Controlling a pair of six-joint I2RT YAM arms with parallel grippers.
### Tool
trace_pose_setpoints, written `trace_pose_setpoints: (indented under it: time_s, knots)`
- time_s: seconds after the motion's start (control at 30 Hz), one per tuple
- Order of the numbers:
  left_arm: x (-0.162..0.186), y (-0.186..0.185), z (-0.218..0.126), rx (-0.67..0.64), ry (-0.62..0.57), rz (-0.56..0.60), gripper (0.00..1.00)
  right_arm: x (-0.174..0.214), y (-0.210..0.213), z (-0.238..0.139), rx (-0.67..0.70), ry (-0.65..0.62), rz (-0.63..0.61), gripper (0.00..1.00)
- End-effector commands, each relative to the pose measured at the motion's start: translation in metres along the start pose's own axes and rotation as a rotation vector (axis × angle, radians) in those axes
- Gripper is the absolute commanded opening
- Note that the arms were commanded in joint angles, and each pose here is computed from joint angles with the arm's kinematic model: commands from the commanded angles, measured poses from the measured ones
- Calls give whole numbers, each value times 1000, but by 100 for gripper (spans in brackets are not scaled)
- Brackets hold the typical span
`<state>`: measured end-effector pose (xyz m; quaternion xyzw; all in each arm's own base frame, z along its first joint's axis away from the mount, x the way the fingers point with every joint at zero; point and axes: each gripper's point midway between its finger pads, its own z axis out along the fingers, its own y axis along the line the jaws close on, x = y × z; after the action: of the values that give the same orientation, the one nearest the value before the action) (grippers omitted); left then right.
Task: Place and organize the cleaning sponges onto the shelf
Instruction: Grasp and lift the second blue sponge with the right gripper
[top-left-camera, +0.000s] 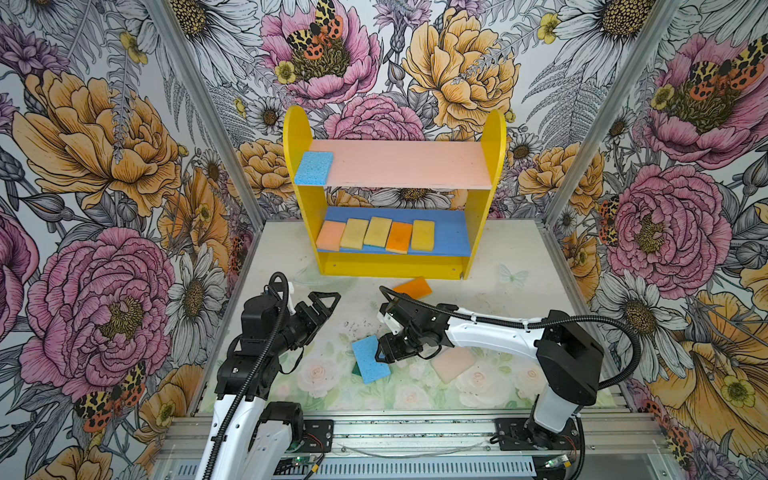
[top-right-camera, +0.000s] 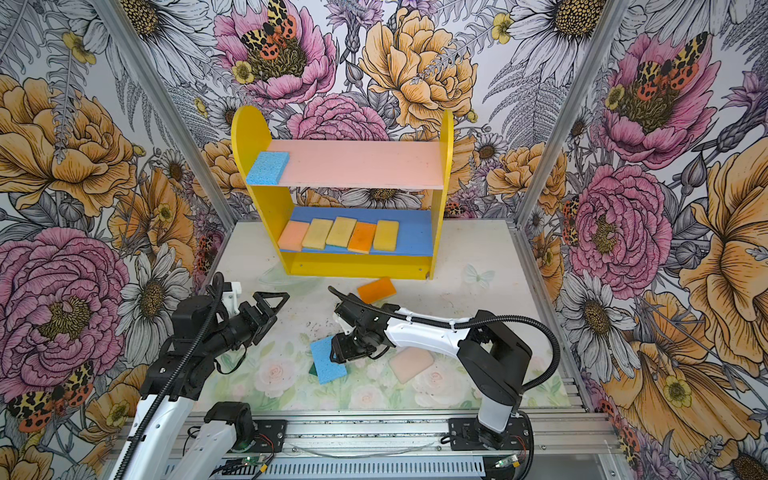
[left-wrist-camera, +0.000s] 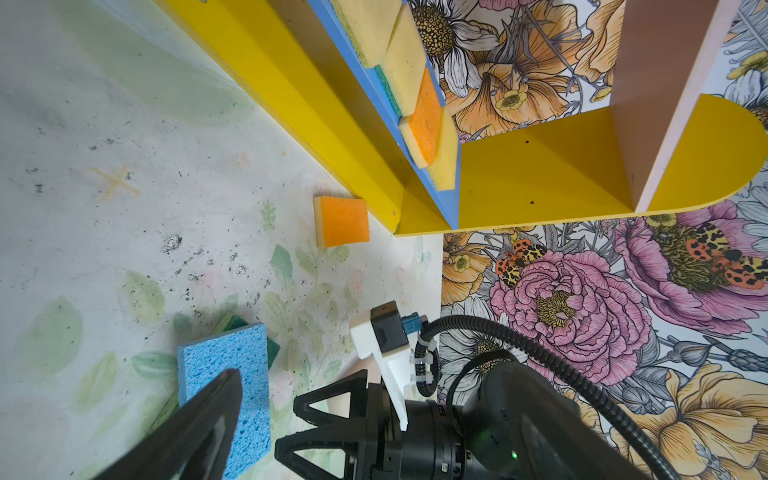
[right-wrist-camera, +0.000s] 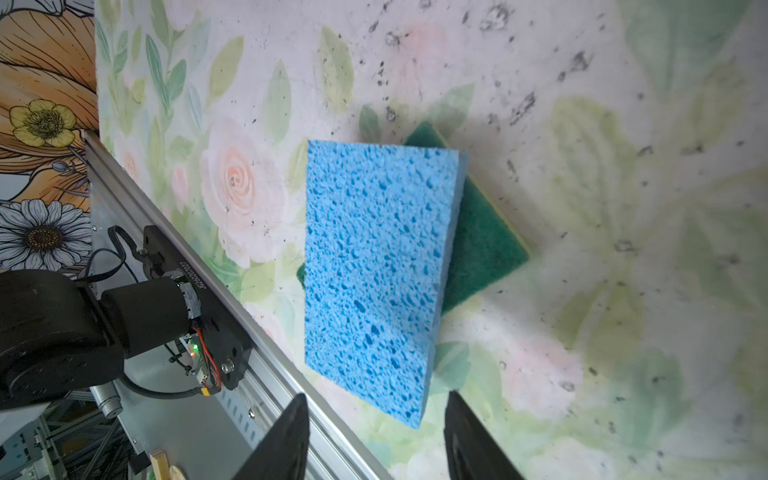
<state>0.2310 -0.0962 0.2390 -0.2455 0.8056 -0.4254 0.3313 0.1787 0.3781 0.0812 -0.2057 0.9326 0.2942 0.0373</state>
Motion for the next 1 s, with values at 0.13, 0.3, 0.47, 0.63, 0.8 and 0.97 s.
trace_pose_setpoints:
  time_s: [0.13,0.3,0.47,0.63,0.8,0.97]
  knots:
    - [4,-2,-5,39,5,14,99,-8,-7,16,45,0,-19,46]
    - [5,-1,-7,51,7,3,99,-10,-6,22,51,3,-23,43]
    - [5,1,-7,53,7,-7,99,-9,-8,30,60,17,-24,38]
    - [6,3,-6,51,13,-14,99,-9,-10,36,66,26,-22,33]
    - [7,7,-4,43,18,-23,99,-13,-8,31,70,4,-26,11]
    - [7,5,-4,47,22,-18,99,-23,-1,3,61,-77,-19,0]
